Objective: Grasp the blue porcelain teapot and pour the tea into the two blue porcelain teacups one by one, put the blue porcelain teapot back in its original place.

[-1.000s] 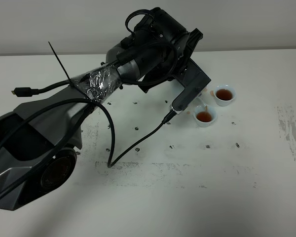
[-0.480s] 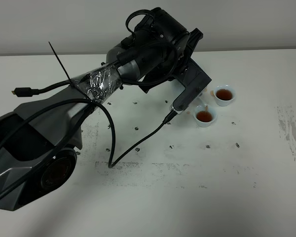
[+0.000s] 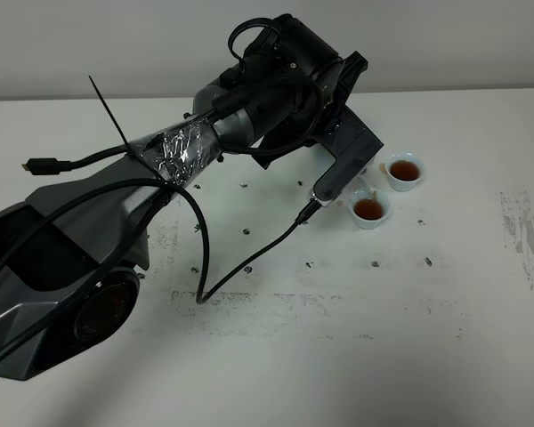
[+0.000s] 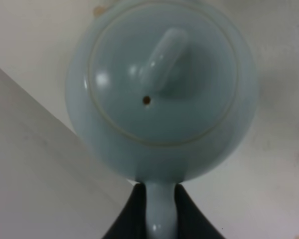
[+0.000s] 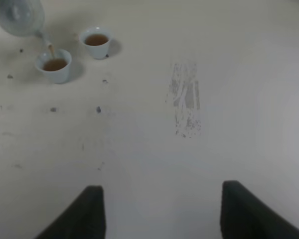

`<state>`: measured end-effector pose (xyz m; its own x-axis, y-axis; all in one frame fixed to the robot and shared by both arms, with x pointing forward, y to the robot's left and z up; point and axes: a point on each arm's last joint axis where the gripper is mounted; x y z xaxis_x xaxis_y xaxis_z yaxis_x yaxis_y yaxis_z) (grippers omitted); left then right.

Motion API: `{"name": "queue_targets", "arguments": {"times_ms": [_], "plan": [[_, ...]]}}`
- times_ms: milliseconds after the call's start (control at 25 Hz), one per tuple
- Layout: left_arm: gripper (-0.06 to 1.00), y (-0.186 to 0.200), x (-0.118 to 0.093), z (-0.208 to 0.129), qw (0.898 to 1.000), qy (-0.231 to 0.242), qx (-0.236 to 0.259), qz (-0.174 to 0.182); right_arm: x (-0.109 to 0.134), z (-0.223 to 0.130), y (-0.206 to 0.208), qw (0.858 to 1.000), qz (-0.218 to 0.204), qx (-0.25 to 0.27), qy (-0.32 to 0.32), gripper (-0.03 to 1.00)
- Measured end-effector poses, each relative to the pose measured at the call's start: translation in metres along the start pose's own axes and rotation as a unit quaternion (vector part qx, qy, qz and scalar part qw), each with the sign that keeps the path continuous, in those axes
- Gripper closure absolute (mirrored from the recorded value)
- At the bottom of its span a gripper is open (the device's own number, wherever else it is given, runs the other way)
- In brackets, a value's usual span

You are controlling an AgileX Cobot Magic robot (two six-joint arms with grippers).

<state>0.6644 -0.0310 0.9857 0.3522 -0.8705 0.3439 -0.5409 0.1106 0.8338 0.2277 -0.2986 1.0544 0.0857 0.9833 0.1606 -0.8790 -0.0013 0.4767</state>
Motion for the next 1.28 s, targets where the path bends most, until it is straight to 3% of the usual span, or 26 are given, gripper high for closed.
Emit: {"name": "queue_targets", "arguments": {"times_ms": [520, 640, 800, 960, 1080, 1200, 1280], "plan": [[0.94, -0.001, -0.002, 0.003, 0.998, 0.038, -0.040, 0.002, 0.000, 0.000, 0.000, 1.000, 0.000, 0.000, 0.000, 0.48], [0.94, -0.002, -0.005, -0.001, 0.996, 0.074, -0.041, -0.003, 0.000, 0.000, 0.000, 1.000, 0.000, 0.000, 0.000, 0.48], [0.94, -0.006, -0.013, -0.013, 0.984, 0.171, -0.040, -0.016, 0.000, 0.000, 0.000, 1.000, 0.000, 0.000, 0.000, 0.48], [0.94, -0.011, -0.023, -0.028, 0.952, 0.296, -0.069, -0.023, 0.000, 0.000, 0.000, 1.000, 0.000, 0.000, 0.000, 0.48], [0.94, -0.013, -0.033, -0.034, 0.917, 0.375, -0.126, -0.046, 0.000, 0.000, 0.000, 1.000, 0.000, 0.000, 0.000, 0.48], [0.94, -0.012, -0.044, -0.040, 0.866, 0.445, -0.215, -0.074, 0.000, 0.000, 0.000, 1.000, 0.000, 0.000, 0.000, 0.48], [0.94, -0.010, -0.049, -0.046, 0.825, 0.484, -0.281, -0.077, 0.000, 0.000, 0.000, 1.000, 0.000, 0.000, 0.000, 0.48]]}}
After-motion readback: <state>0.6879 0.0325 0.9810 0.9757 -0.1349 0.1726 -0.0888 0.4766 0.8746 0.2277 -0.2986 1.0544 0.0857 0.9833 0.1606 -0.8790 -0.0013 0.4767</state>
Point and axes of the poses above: a point on each arm's last joint axis where the gripper is mounted, y pointing back along that axis away from the gripper, x along the wrist's bending axis when the last joint is at zero, z = x × y, and after that the axes turned 12 degrees about -y, right-handed
